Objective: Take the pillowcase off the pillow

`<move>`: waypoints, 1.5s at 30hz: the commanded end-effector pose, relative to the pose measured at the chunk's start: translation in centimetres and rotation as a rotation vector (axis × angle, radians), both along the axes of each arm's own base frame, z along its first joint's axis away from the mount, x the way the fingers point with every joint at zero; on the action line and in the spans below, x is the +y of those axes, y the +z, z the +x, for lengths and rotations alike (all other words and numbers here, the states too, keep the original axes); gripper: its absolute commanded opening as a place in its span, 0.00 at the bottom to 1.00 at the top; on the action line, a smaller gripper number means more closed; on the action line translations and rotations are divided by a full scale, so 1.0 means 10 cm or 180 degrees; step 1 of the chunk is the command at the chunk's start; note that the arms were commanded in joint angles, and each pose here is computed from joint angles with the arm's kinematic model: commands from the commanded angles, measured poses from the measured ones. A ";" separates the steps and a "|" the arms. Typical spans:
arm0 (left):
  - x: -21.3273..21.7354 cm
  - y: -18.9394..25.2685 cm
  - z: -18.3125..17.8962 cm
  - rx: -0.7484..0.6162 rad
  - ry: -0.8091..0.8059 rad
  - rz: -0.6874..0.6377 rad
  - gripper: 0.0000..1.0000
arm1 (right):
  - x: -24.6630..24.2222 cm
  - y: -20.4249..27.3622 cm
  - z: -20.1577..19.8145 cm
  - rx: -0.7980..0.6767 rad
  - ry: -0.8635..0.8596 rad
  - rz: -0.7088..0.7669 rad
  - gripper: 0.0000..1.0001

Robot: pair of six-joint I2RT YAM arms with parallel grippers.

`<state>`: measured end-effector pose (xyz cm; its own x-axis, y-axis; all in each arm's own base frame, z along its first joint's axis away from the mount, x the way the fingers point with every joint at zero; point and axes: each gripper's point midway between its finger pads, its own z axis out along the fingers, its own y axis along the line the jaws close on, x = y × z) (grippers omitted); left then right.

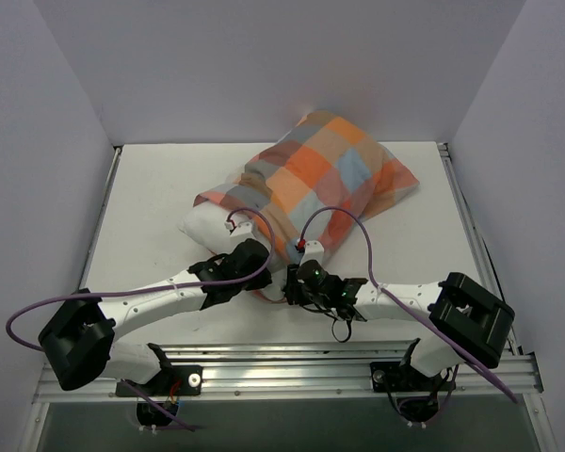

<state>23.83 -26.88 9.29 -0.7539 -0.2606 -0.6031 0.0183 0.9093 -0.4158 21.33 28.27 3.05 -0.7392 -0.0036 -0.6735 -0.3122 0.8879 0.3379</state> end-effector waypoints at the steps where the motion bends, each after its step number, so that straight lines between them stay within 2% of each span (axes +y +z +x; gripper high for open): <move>1: 0.02 0.53 0.08 -0.0218 0.0039 -0.0174 0.02 | -0.05 0.13 0.18 -0.0161 -0.0216 0.0065 0.27; 5: 0.09 1.16 0.14 -0.0423 -0.0031 -0.0649 0.02 | -0.22 0.07 0.26 -0.0124 -0.0410 -0.0013 0.16; 7: 0.10 1.39 0.05 -0.0345 -0.0229 -0.0900 0.02 | -0.32 0.07 0.32 -0.0124 -0.0498 -0.0055 0.11; 8: 0.18 1.54 0.11 -0.0375 -0.0207 -0.1000 0.02 | -0.41 0.07 0.39 -0.0130 -0.0601 -0.0077 0.09; 12: 0.22 1.91 -0.09 -0.0367 -0.0552 -0.1219 0.02 | -0.67 0.13 0.65 -0.0132 -0.0910 -0.0072 0.00; 15: 0.19 2.06 -0.32 -0.0250 -0.0870 -0.1376 0.02 | -0.89 0.20 0.91 -0.0164 -0.1164 -0.0082 0.00; 18: 0.24 2.04 -0.56 -0.0085 -0.1060 -0.1408 0.02 | -1.09 0.33 1.19 -0.0211 -0.1392 -0.0104 0.00; 19: 0.32 1.95 -0.65 0.0041 -0.1031 -0.1329 0.02 | -1.32 0.35 1.30 -0.0177 -0.1601 -0.0154 0.00; 24: 0.75 1.73 -0.95 0.0125 -0.0755 -0.1119 0.02 | -2.11 0.59 1.65 -0.0192 -0.2350 -0.0081 0.00; 25: 0.81 1.51 -1.02 0.0292 -0.0693 -0.1025 0.02 | -2.20 0.61 1.67 -0.0194 -0.2402 -0.0068 0.00; 27: 0.85 1.32 -1.11 0.0450 -0.0614 -0.1066 0.02 | -2.23 0.70 1.71 -0.0241 -0.2280 -0.0092 0.00; 28: 0.80 1.28 -1.12 0.0472 -0.0653 -0.1164 0.02 | -2.15 0.73 1.71 -0.0254 -0.2166 -0.0059 0.00; 29: 0.78 1.02 -1.17 0.0654 -0.0643 -0.1168 0.02 | -2.04 0.73 1.69 -0.0253 -0.2032 -0.0012 0.00; 31: 0.66 0.99 -1.15 0.0639 -0.0652 -0.1461 0.02 | -1.82 0.73 1.58 -0.0229 -0.1726 0.0118 0.00; 32: 0.64 0.84 -1.18 0.0728 -0.0644 -0.1466 0.02 | -1.76 0.72 1.52 -0.0208 -0.1651 0.0122 0.00; 33: 0.61 0.83 -1.16 0.0724 -0.0634 -0.1511 0.13 | -1.63 0.74 1.43 -0.0211 -0.1526 0.0125 0.02; 34: 0.59 0.83 -1.14 0.0694 -0.0664 -0.1512 0.28 | -1.60 0.69 1.34 -0.0176 -0.1450 0.0083 0.05; 35: 0.59 0.85 -1.12 0.0665 -0.0693 -0.1483 0.46 | -1.55 0.68 1.28 -0.0162 -0.1390 0.0066 0.09; 36: 0.58 0.95 -1.09 0.0498 -0.0839 -0.1381 0.80 | -1.50 0.72 1.18 -0.0153 -0.1307 0.0050 0.18; 37: 0.64 0.96 -1.09 0.0481 -0.0877 -0.1230 0.92 | -1.43 0.74 1.11 -0.0114 -0.1175 0.0107 0.24; 38: 0.71 1.00 -1.03 0.0362 -0.0830 -0.1038 0.98 | -1.41 0.75 1.04 -0.0103 -0.1090 0.0102 0.29; 39: 0.78 1.24 -0.94 0.0093 -0.0923 -0.0820 0.94 | -1.40 0.84 0.96 -0.0129 -0.1012 0.0140 0.40; 40: 0.90 1.22 -0.95 0.0145 -0.0861 -0.0567 0.94 | -1.33 0.88 0.89 -0.0134 -0.0892 0.0176 0.45; 42: 1.05 1.34 -0.80 -0.0022 -0.0783 -0.0202 0.94 | -1.32 1.02 0.75 -0.0158 -0.0742 0.0172 0.58; 43: 1.07 1.56 -0.77 -0.0158 -0.0779 -0.0187 0.94 | -1.27 1.09 0.70 -0.0183 -0.0663 0.0186 0.61; 45: 1.07 1.70 -0.69 -0.0277 -0.0772 -0.0137 0.94 | -1.23 1.33 0.64 -0.0301 -0.0527 0.0181 0.70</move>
<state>15.96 -18.42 24.43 -0.8125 -0.1827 -0.5536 0.2172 0.7864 -0.5782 28.70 15.51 12.98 -0.6862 0.2242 -0.6920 -0.1077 0.9095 0.4015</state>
